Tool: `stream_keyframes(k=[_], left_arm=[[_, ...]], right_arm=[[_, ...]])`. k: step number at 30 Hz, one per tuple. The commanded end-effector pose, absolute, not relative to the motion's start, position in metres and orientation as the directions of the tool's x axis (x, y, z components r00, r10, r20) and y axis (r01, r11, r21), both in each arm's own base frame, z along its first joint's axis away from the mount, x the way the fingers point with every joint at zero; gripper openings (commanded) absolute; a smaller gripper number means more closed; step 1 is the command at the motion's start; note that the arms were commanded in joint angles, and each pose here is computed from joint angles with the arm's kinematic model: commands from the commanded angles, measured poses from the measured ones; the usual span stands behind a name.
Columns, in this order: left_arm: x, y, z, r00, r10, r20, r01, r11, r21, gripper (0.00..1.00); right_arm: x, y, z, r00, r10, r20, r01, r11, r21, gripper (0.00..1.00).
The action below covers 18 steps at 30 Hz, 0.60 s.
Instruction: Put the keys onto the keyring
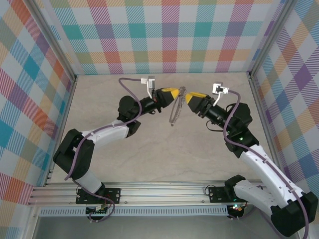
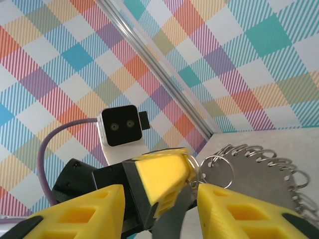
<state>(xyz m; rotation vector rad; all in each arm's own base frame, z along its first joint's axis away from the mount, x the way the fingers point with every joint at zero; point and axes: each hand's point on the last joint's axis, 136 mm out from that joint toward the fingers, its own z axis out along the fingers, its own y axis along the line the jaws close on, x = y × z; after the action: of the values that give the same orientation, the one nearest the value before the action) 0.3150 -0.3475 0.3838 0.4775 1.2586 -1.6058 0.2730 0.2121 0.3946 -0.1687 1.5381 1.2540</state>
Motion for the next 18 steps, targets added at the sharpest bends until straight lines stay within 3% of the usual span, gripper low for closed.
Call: stream_keyframes(k=[1,18], left_arm=[[0.31,-0.334,0.414,-0.378,-0.547,-0.747,0.896,-0.014,-0.443,0.0],[0.31,-0.331,0.417,-0.385,-0.56,-0.734,0.892,-0.021,-0.452,0.0]], right_arm=[[0.278,0.21,0.402,-0.367,0.516,-0.774,-0.681,0.417,0.602,0.42],[0.297,0.231,0.377,-0.482,0.507,-0.714,-0.671,0.311,0.673,0.41]])
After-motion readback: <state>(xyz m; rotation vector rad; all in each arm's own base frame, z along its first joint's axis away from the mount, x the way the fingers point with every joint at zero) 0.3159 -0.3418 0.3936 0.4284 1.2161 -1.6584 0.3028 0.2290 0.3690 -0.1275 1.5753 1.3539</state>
